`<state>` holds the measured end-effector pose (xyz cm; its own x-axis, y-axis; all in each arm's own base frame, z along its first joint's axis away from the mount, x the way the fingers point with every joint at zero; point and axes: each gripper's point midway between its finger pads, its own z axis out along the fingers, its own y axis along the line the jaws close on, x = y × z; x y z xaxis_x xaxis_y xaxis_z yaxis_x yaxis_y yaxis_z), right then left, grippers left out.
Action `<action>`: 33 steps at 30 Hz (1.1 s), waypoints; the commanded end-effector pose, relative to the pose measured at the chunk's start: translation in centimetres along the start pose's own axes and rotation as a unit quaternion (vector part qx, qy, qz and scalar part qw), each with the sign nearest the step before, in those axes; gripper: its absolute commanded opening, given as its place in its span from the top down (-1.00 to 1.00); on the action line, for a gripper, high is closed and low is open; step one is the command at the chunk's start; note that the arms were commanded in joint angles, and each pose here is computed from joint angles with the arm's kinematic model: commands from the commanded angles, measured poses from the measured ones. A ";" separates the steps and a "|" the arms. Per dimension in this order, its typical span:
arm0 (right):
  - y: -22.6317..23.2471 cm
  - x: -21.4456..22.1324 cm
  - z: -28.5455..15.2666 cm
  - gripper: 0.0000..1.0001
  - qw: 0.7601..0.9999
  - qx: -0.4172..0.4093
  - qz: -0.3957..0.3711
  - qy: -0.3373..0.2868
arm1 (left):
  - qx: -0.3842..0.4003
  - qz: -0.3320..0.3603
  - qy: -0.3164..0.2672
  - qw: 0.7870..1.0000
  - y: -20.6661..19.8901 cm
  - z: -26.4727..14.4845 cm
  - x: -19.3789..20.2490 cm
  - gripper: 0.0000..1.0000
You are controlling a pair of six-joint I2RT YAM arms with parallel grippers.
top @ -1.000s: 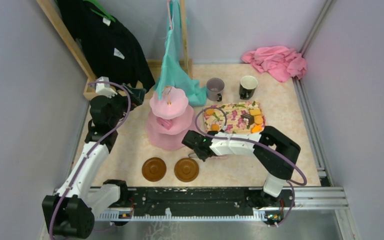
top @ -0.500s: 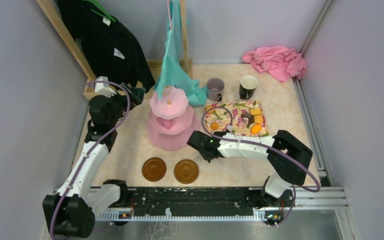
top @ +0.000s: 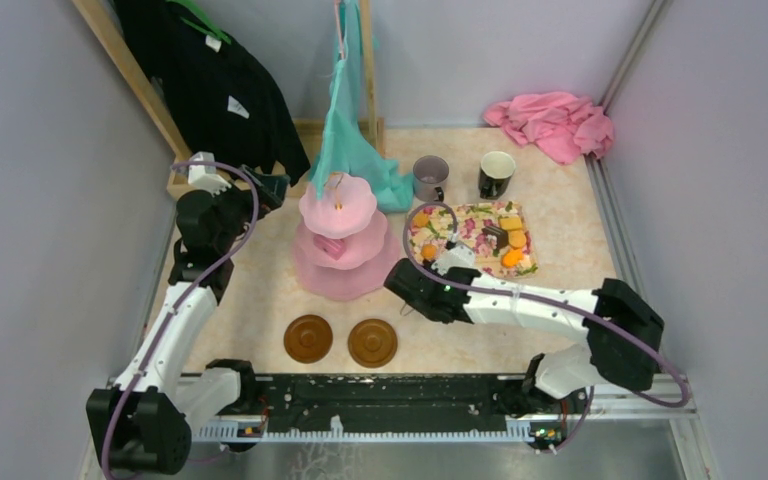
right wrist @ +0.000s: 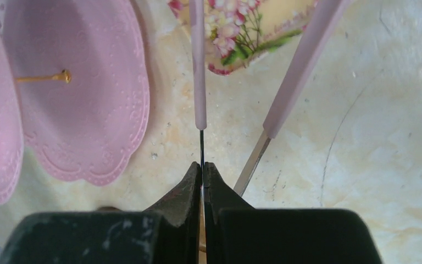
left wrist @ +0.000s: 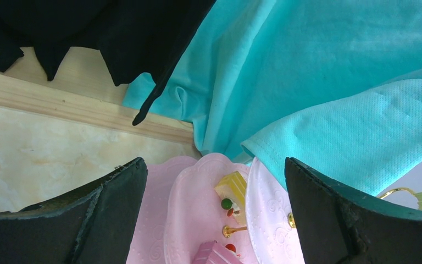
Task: Serve the afternoon tea
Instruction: Adjust the clamp at the center of the board.
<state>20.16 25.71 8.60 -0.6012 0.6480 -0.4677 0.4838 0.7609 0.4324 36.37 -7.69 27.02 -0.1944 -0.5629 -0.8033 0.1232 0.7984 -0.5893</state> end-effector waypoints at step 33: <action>0.3 6.6 -2.4 1.00 0.735 -0.204 -0.642 0.080 | -0.005 0.012 -0.006 1.000 0.6 0.6 -0.4 -0.98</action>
<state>12.93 27.90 5.62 -0.5639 -0.6294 -0.5347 -0.7376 0.6750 -0.0166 36.83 -7.27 26.52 -0.1942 -0.5573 -0.8073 0.1078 0.8059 -0.5822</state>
